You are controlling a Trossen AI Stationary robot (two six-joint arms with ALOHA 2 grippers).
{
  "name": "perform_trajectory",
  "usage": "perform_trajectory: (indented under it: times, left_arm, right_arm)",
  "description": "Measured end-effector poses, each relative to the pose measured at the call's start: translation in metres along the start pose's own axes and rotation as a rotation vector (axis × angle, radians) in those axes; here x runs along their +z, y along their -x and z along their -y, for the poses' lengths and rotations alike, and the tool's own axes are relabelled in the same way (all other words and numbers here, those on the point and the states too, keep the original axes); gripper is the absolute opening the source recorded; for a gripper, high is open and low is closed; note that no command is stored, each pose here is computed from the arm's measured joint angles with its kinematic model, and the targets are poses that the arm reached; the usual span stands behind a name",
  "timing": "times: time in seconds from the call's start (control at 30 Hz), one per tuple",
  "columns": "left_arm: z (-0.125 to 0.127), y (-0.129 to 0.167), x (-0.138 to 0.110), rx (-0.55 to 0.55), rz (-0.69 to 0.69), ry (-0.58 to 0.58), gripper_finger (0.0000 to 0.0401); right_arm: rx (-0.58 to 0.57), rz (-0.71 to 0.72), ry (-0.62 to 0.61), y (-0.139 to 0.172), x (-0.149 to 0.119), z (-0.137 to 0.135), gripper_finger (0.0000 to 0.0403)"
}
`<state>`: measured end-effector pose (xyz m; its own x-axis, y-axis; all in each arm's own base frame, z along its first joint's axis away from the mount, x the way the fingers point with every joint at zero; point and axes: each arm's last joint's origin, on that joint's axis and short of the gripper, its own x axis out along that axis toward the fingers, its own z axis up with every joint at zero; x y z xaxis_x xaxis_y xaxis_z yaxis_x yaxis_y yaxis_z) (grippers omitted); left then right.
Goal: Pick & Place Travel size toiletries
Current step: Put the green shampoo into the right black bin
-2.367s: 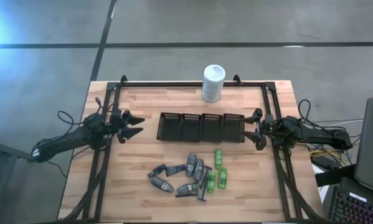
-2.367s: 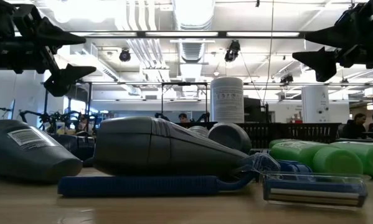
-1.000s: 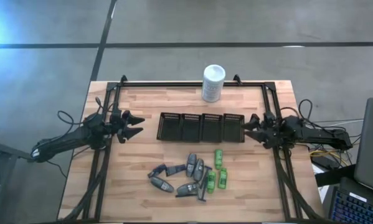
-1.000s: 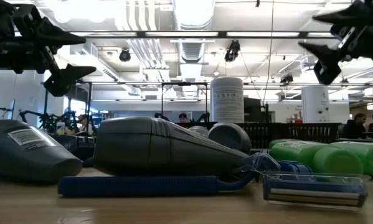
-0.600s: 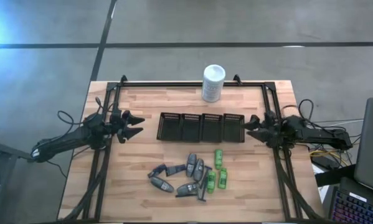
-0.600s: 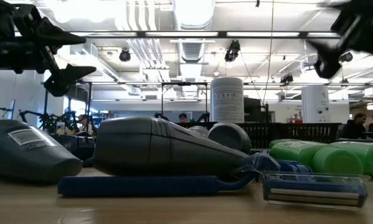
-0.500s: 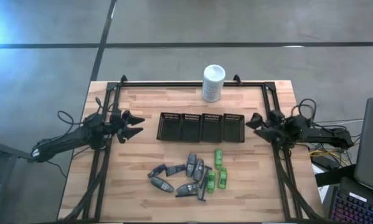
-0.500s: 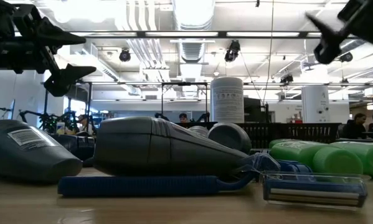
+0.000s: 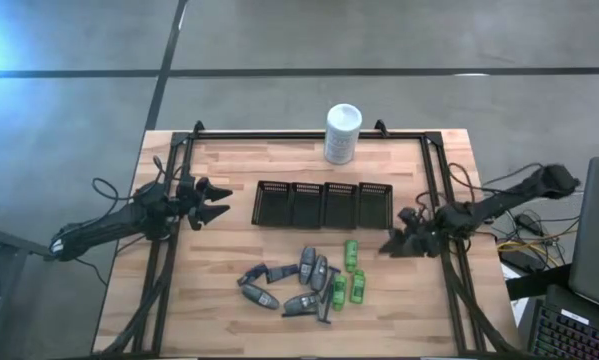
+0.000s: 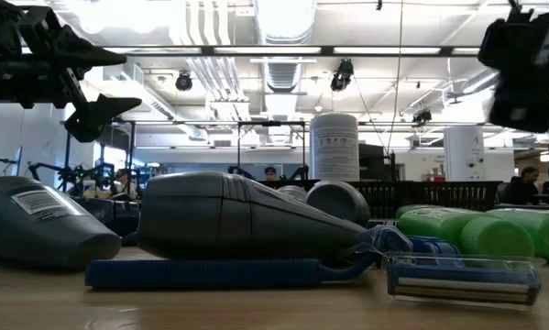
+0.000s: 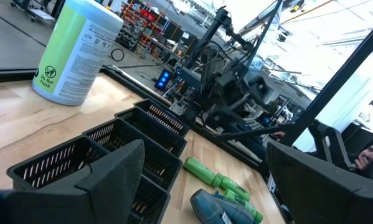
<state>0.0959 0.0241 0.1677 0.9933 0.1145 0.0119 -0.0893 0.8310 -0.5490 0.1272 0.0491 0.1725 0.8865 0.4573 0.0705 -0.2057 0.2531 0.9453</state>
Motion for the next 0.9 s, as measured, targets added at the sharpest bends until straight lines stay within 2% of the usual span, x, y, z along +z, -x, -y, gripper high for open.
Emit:
perform_trajectory:
  times: [0.07, 0.2, 0.33, 0.47, 0.57, 0.73, 0.83, 0.9]
  left_arm:
    - [0.000, 0.000, 0.000, 0.000, 0.000, 0.000, 0.0342]
    - [0.000, 0.000, 0.000, 0.000, 0.000, 0.000, 0.0342]
    - [0.000, 0.000, 0.000, 0.000, 0.000, 0.000, 0.0342]
    - [0.000, 0.000, 0.000, -0.001, 0.000, 0.000, 0.0342]
    - [0.000, 0.000, 0.000, 0.000, 0.000, 0.000, 0.0342]
    - [0.000, 0.000, 0.000, 0.000, 0.000, 0.000, 0.0342]
    - [0.000, 0.000, 0.000, 0.000, 0.000, 0.000, 0.0342]
    - [0.000, 0.000, 0.000, 0.000, 0.000, 0.000, 0.0342]
  right_arm:
    - [0.016, -0.026, -0.107, -0.003, -0.004, -0.001, 0.0323]
    - [0.010, 0.020, -0.185, -0.008, -0.005, 0.000, 0.0333]
    - [-0.055, 0.125, -0.186, -0.015, -0.002, 0.002, 0.0341]
    - [-0.142, 0.097, -0.306, -0.030, -0.004, 0.000, 0.0340]
    - [-0.314, -0.017, -0.434, -0.046, -0.011, 0.000, 0.0329]
    - [-0.732, -0.103, -0.597, -0.067, -0.021, 0.006, 0.0313]
    - [-0.881, -0.075, -0.658, -0.082, -0.021, 0.005, 0.0309]
    - [-0.939, -0.061, -0.676, -0.095, -0.021, 0.006, 0.0310]
